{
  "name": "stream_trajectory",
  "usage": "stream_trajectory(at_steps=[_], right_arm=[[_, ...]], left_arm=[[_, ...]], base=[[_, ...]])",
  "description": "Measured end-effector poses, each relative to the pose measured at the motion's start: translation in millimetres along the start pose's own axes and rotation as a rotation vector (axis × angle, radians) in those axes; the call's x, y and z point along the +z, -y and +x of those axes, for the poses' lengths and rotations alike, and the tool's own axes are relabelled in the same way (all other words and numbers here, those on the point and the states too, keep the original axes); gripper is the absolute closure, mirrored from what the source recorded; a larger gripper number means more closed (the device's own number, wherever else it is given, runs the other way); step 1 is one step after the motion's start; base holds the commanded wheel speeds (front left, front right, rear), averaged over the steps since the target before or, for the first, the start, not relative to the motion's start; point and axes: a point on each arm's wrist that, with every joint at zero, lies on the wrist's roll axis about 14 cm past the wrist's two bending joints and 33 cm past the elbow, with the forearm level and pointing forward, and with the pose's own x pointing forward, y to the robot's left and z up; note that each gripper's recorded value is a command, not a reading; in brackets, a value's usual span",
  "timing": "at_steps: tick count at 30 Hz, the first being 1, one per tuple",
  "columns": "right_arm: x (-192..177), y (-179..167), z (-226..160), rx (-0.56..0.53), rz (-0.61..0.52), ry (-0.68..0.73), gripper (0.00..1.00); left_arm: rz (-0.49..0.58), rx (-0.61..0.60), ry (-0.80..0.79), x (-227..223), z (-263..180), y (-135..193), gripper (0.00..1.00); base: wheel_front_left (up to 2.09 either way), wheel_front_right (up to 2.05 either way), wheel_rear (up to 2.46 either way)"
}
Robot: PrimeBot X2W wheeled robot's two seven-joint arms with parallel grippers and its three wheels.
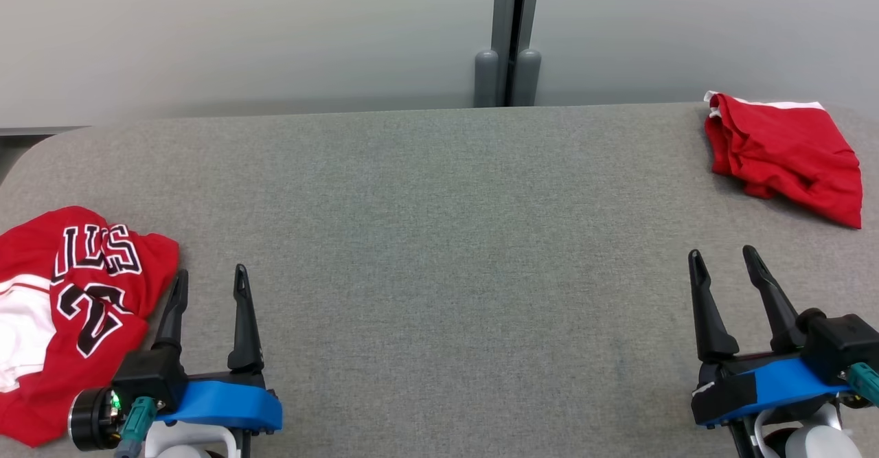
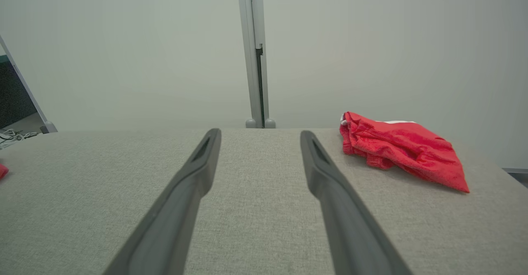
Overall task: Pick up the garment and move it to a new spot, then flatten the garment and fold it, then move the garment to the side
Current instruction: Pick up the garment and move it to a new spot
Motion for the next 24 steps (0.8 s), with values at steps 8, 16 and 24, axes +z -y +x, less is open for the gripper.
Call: stream_trajectory(at_steps=[8,16,24], right_arm=[[-4,-11,6,0.03,0.004,-0.012,0.0],[-11,-41,20,0.115,0.019,-0.026,0.0],[-19,-81,37,0.228,0.026,-0.046,0.0]], left_arm=[[0.003,0.036,0.004,2,-3,-13,0.0],[0.01,0.123,0.023,10,-15,-41,0.0],[0.023,0.267,0.031,14,-43,-84,0.0]], base=[[0.0,0.0,0.0],[0.0,0.0,0.0],[0.0,0.0,0.0]])
